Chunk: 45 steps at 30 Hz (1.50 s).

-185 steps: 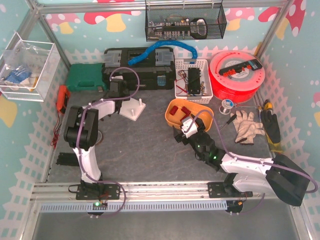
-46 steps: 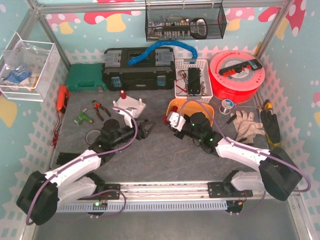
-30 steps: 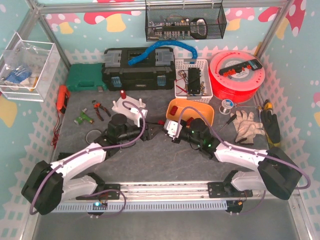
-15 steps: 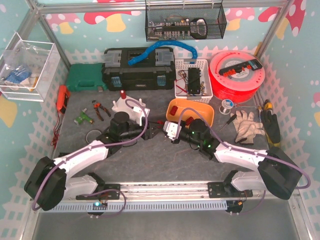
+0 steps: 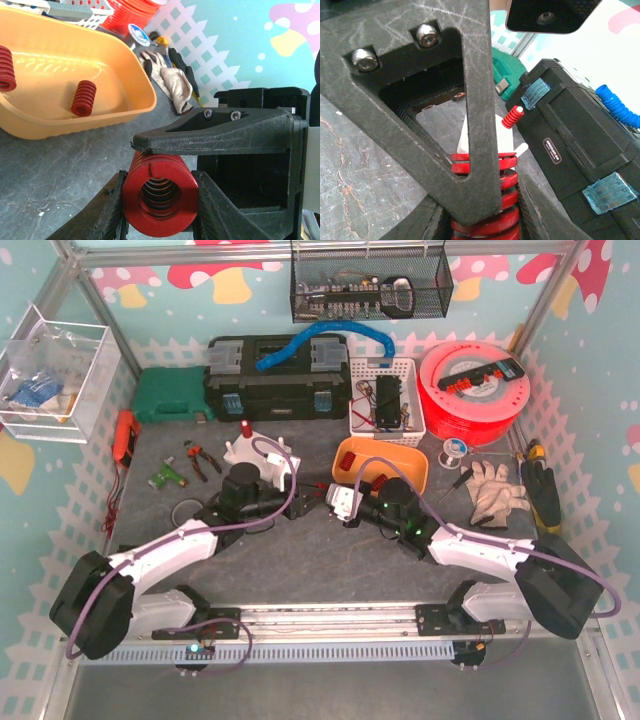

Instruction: Install the large spring

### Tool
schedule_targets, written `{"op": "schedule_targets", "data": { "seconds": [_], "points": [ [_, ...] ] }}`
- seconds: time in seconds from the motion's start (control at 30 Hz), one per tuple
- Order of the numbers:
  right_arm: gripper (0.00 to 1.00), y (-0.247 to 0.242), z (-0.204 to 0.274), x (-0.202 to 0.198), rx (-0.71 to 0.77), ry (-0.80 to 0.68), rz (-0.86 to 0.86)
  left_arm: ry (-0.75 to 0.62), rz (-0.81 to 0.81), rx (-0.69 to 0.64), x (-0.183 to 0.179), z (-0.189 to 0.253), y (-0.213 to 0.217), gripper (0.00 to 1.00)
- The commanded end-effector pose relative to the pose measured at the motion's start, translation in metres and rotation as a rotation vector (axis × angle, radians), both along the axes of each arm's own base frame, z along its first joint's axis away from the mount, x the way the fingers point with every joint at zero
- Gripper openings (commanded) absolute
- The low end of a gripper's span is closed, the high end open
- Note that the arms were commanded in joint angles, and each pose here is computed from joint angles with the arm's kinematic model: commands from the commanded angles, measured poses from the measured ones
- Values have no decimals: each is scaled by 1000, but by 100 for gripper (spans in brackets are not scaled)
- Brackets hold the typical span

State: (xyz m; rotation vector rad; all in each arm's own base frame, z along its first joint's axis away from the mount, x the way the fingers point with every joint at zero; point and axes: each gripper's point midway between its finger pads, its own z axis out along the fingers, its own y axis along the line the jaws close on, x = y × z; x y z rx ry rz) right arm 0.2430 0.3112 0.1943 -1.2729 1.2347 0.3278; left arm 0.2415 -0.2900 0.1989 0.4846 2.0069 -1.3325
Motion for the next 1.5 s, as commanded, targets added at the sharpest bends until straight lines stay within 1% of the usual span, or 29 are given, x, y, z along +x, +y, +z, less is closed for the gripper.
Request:
{"op": "schedule_targets", "data": {
  "seconds": [0.0,0.03,0.07,0.13,0.23,0.3,0.37,0.43,0.5,0.63,0.67,0.73,0.8,0.87,0.97,1.07,1.17,1.3,1.47],
  "points": [
    [19,8,2,-5,7,-9,36,-8,-41,-48,-3,23,-9,0],
    [25,7,1,-3,7,-3,24,0,-30,-46,-2,23,-8,0],
    [35,6,-1,-1,7,5,13,6,-18,-44,-1,23,-7,0],
    [50,3,-3,2,10,21,-18,12,15,-38,3,25,-4,0],
    [67,-7,-5,10,22,45,-100,23,70,-27,10,26,5,0],
    [72,-14,-7,15,29,65,-154,16,126,-12,19,26,14,0],
    [79,-20,-9,18,36,84,-194,3,177,20,27,24,23,0],
    [87,-24,-8,19,45,117,-222,8,250,81,39,17,37,0],
    [91,-27,-4,18,59,144,-239,-2,336,154,54,12,53,0],
    [94,-42,12,25,131,168,-333,-12,508,261,83,8,90,0],
    [97,-46,15,27,150,170,-360,-17,547,280,90,9,98,0],
    [99,-58,21,36,208,196,-455,-26,625,324,103,11,115,0],
    [99,-64,21,41,209,199,-504,-39,707,381,116,12,133,0],
    [99,-71,19,47,224,204,-562,-34,818,430,132,12,163,0],
    [99,-83,10,57,227,244,-676,3,909,472,152,7,197,0],
    [99,-85,-3,61,165,259,-714,48,940,481,166,0,217,0],
    [99,-87,-7,61,152,257,-719,70,953,498,177,-7,228,0],
    [99,-93,-2,59,167,237,-729,88,986,567,187,-17,239,0],
    [99,-100,11,52,223,206,-716,114,985,623,197,-33,244,0]
  ]
}}
